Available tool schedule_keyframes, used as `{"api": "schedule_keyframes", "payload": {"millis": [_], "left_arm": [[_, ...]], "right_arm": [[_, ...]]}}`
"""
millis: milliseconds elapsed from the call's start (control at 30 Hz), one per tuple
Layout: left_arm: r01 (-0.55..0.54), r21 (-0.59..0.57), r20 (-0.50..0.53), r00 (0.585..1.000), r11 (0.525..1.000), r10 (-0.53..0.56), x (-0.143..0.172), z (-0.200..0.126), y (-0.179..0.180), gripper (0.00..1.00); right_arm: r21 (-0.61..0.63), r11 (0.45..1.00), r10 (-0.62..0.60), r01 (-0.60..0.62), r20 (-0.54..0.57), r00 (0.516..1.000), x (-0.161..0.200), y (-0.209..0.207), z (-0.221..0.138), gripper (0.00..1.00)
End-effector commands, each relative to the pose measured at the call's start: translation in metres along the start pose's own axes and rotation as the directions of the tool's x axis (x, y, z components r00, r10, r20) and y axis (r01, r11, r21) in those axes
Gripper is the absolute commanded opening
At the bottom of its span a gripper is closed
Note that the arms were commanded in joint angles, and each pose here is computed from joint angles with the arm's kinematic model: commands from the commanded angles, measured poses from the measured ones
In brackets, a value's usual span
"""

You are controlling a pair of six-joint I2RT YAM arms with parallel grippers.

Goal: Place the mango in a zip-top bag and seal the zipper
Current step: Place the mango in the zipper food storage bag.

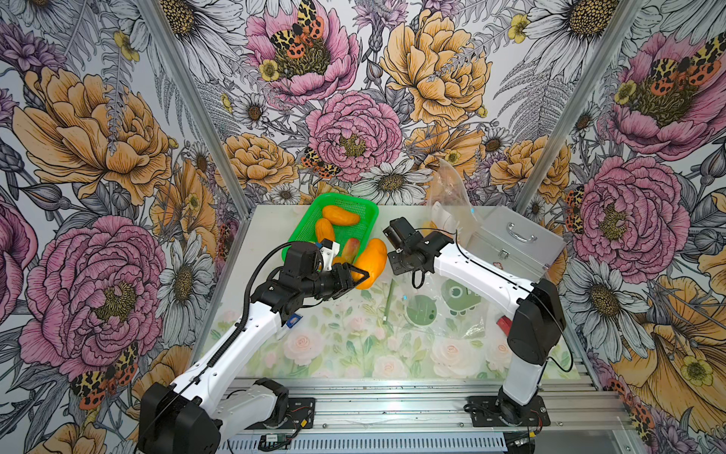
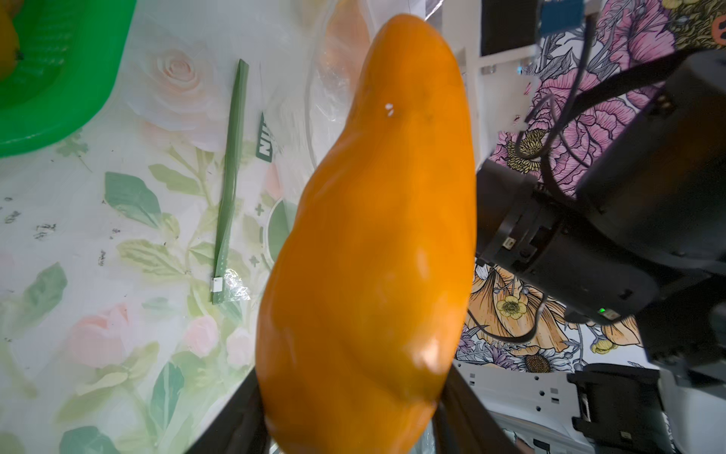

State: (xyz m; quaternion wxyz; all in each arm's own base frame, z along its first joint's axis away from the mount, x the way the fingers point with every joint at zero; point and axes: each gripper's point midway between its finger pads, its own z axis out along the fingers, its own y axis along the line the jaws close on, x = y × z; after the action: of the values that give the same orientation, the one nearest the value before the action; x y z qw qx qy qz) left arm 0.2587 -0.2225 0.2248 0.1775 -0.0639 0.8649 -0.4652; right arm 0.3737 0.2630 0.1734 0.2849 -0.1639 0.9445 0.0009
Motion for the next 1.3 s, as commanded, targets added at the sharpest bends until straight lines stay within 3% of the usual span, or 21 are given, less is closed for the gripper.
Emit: {"api": "schedule_keyframes", "payload": {"millis": [0, 433, 667, 933, 1267], "left_arm": [[0.039, 0.005, -0.07, 0.997, 0.999, -0.039, 0.013, 0.01, 0.005, 0.0], [0.132, -0.042, -0.091, 0.987, 0.99, -0.135, 0.006, 0.023, 0.021, 0.0], [0.161, -0.062, -0.093, 0.982, 0.985, -0.166, -0.002, 0.031, 0.027, 0.0], [0.155, -0.079, -0.098, 0.982, 0.985, -0.162, -0.015, 0.046, 0.021, 0.0], [0.077, -0.08, -0.074, 0.994, 0.994, -0.083, -0.041, 0.069, -0.003, 0.0]], "right_arm": [[-0.025, 0.999, -0.02, 0.022, 0.088, 0.996, -0.017, 0.01, -0.019, 0.0], [-0.007, 0.998, -0.069, 0.07, 0.1, 0.993, -0.013, 0.022, -0.022, 0.0], [-0.042, 0.993, -0.103, 0.109, 0.127, 0.987, -0.01, 0.052, -0.034, 0.0], [-0.09, 0.992, -0.082, 0.093, 0.118, 0.99, -0.009, 0.071, -0.033, 0.0], [-0.137, 0.988, -0.05, 0.064, 0.102, 0.994, -0.009, 0.08, -0.031, 0.0]]}}
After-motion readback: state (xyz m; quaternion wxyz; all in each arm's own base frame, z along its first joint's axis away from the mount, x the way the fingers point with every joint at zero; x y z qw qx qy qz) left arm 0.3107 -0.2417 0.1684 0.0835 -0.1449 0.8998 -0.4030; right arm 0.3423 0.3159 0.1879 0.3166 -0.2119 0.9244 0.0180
